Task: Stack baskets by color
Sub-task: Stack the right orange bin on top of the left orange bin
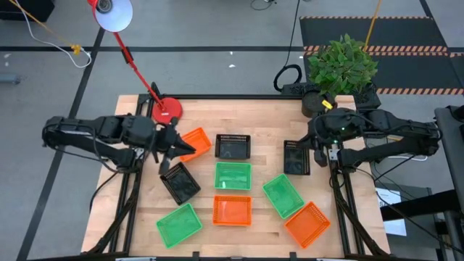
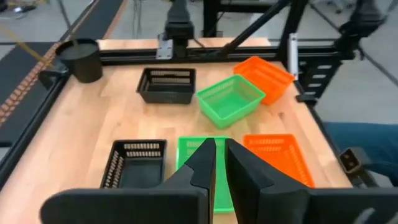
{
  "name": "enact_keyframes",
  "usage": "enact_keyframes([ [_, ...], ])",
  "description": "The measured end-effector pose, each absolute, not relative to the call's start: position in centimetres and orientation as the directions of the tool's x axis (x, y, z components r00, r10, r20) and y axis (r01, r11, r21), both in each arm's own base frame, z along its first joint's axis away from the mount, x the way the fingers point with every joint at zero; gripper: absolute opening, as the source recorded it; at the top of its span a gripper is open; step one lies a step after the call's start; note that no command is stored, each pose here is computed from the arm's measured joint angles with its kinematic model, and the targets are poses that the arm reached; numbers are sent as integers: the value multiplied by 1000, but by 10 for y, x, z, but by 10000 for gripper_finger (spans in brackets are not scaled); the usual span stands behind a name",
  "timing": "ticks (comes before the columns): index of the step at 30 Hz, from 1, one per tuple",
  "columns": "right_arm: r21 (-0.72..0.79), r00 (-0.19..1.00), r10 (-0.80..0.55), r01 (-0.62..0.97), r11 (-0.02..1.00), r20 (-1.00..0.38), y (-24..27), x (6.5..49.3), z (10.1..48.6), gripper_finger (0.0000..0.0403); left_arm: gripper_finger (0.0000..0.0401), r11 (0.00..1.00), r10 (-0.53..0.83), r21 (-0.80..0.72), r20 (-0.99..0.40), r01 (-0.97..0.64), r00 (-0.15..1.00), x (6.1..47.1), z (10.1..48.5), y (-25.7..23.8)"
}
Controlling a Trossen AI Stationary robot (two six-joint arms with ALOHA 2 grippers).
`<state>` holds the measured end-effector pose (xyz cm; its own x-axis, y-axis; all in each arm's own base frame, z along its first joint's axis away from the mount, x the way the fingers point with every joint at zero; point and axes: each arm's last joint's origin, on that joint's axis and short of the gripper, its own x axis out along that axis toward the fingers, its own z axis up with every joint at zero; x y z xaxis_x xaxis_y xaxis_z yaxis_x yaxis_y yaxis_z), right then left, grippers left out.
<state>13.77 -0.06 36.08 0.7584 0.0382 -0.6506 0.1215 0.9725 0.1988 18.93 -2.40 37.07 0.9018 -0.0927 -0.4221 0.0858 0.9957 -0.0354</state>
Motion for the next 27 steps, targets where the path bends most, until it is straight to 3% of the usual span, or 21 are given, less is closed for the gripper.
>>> enact_keyframes([
  [9,204,542,61,207,957,-838,29,139,338,4,37,992,-121,-24,-452,124,884,219,357,-44],
  [17,179,344,115,158,971,-932,73,151,316,4,37,993,-94,11,-509,115,855,243,337,-57],
  [27,85,164,70,87,993,-984,126,158,286,4,37,993,-93,11,-515,115,852,247,334,-58],
])
